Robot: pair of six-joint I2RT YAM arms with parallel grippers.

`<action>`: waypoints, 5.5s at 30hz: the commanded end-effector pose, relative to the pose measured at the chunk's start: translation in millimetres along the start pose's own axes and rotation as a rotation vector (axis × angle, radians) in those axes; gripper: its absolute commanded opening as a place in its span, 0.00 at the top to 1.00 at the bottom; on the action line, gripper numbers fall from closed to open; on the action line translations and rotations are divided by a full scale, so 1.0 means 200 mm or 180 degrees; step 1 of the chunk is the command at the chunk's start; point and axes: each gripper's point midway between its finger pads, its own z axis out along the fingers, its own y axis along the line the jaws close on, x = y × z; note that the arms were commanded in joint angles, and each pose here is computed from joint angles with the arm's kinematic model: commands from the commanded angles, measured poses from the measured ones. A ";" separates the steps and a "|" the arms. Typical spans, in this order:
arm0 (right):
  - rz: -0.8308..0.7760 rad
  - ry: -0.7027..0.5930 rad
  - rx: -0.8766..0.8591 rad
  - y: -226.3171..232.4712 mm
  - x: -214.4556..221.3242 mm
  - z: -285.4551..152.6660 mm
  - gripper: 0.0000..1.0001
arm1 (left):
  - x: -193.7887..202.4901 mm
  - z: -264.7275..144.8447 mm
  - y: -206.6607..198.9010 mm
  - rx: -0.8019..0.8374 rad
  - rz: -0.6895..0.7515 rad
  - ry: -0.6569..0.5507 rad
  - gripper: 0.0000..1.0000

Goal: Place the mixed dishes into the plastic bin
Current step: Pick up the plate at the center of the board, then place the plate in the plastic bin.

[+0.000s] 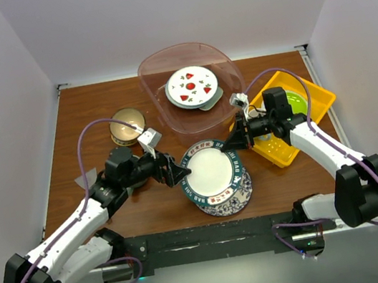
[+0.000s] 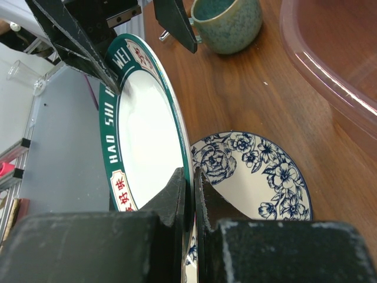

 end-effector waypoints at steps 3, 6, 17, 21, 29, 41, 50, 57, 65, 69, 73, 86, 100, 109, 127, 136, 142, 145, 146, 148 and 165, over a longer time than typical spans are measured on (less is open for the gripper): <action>-0.0220 -0.0090 -0.0270 0.10 -0.11 -0.01 1.00 | -0.09 0.01 -0.03 0.0083 0.0193 -0.0150 0.00; -0.0221 -0.0088 -0.0284 0.11 -0.11 -0.01 1.00 | -0.09 0.01 -0.03 0.0083 0.0203 -0.0150 0.00; -0.0240 -0.0094 -0.0303 0.12 -0.11 -0.01 1.00 | -0.09 0.01 -0.06 0.0155 0.0206 -0.0147 0.00; -0.0231 -0.0091 -0.0308 0.12 -0.11 -0.01 1.00 | -0.09 0.01 -0.06 0.0158 0.0204 -0.0141 0.00; -0.0231 -0.0093 -0.0313 0.11 -0.11 -0.01 1.00 | -0.09 0.02 -0.06 0.0189 0.0187 -0.0125 0.00; -0.0221 -0.0093 -0.0319 0.11 -0.11 -0.01 1.00 | -0.07 0.03 -0.07 0.0243 0.0143 -0.0085 0.00; -0.0222 -0.0091 -0.0328 0.12 -0.11 -0.01 1.00 | -0.07 0.04 -0.06 0.0223 0.0135 -0.0087 0.00; -0.0225 -0.0095 -0.0328 0.12 -0.11 -0.01 1.00 | -0.06 0.05 -0.07 0.0287 0.0080 -0.0058 0.00; -0.0225 -0.0095 -0.0328 0.12 -0.11 -0.01 1.00 | -0.04 0.05 -0.09 0.0354 0.0046 -0.0054 0.00; -0.0225 -0.0095 -0.0333 0.12 -0.11 -0.01 1.00 | -0.03 0.06 -0.08 0.0340 0.0030 -0.0044 0.00; -0.0231 -0.0095 -0.0342 0.12 -0.11 -0.01 1.00 | -0.02 0.08 -0.07 0.0342 0.0003 -0.0023 0.00; -0.0210 -0.0087 -0.0222 0.09 -0.11 -0.01 1.00 | -0.01 0.11 -0.09 0.0408 -0.0160 0.0056 0.79; -0.0990 0.0311 0.0393 0.03 -0.14 -0.11 0.68 | -0.08 0.02 -0.15 0.0346 -0.0851 -0.0176 1.00; -0.1107 0.0485 0.0504 0.09 -0.23 -0.18 0.17 | -0.19 0.00 -0.14 0.0306 -0.0988 -0.0450 1.00; 0.0633 -0.0700 0.0960 0.02 -0.37 -0.08 0.10 | -0.53 -0.04 -0.13 0.0271 -0.1175 -0.1277 1.00; 0.1152 -0.0904 0.0970 -0.06 -0.66 -0.04 1.00 | -0.80 0.00 -0.08 0.0032 -0.1061 -0.1624 0.86; 0.1184 -0.1284 0.1181 -0.21 -0.98 -0.07 1.00 | -1.06 -0.20 0.15 -0.1150 -0.0490 -0.1851 0.05; 0.1258 -0.1443 0.1407 -0.36 -1.09 -0.08 1.00 | -1.12 -0.45 0.27 -0.2016 -0.0079 -0.1925 0.00; 0.1209 -0.1504 0.1449 -0.39 -1.15 -0.09 1.00 | -1.11 -0.51 0.29 -0.2196 0.0057 -0.1917 0.00; 0.1285 -0.1613 0.1699 -0.55 -1.20 -0.09 1.00 | -1.08 -0.60 0.27 -0.2301 0.0238 -0.1911 0.00; 0.1299 -0.1753 0.3133 -1.38 -1.15 0.03 1.00 | -0.41 -0.47 0.26 -0.1543 0.0557 -0.1160 0.00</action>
